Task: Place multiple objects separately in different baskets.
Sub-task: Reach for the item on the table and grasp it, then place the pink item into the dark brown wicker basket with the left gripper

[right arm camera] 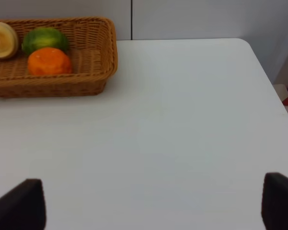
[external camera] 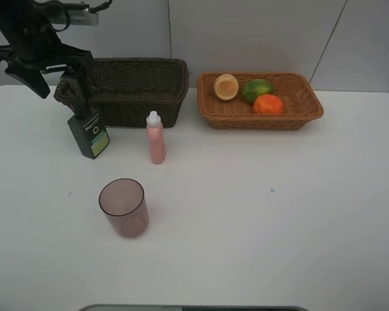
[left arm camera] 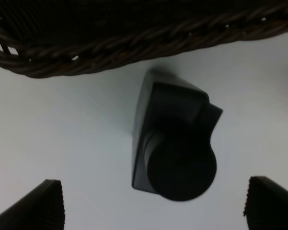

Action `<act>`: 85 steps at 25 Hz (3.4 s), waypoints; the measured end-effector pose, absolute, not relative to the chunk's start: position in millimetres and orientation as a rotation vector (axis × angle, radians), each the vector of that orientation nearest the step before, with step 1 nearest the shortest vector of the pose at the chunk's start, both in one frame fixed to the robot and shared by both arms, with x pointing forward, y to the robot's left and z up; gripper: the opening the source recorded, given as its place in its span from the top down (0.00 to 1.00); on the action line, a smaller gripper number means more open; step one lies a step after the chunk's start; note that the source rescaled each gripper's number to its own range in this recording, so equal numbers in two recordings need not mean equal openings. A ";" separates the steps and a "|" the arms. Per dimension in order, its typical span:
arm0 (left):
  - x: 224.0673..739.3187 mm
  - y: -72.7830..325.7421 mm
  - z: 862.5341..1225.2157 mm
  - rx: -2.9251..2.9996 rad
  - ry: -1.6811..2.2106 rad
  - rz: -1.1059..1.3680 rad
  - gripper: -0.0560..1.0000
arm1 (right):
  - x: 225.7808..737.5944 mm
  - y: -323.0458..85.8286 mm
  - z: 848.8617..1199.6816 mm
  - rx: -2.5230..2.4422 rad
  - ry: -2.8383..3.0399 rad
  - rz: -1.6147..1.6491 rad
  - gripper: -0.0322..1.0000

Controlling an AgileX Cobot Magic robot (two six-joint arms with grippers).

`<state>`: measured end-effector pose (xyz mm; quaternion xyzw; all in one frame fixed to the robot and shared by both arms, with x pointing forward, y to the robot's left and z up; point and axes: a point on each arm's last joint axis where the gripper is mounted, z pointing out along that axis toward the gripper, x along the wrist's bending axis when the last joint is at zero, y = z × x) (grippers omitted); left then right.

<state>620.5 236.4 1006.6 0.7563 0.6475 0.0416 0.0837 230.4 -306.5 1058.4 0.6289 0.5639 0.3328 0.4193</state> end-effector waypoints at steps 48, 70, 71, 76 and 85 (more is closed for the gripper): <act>638.3 208.9 927.4 2.423 1.857 0.110 0.43 | 230.4 -306.5 1058.4 1.577 1.414 0.834 0.00; 638.2 208.9 927.4 2.423 1.857 0.109 0.52 | 230.4 -306.5 1058.4 1.577 1.414 0.834 0.00; 638.2 208.9 927.4 2.423 1.857 0.109 0.52 | 230.4 -306.5 1058.4 1.577 1.414 0.834 0.00; 635.8 209.5 932.1 2.425 1.858 0.107 0.52 | 230.4 -306.5 1058.4 1.577 1.414 0.834 0.00; 618.6 213.5 983.2 2.345 1.921 0.126 0.52 | 230.4 -306.5 1058.4 1.577 1.414 0.834 0.00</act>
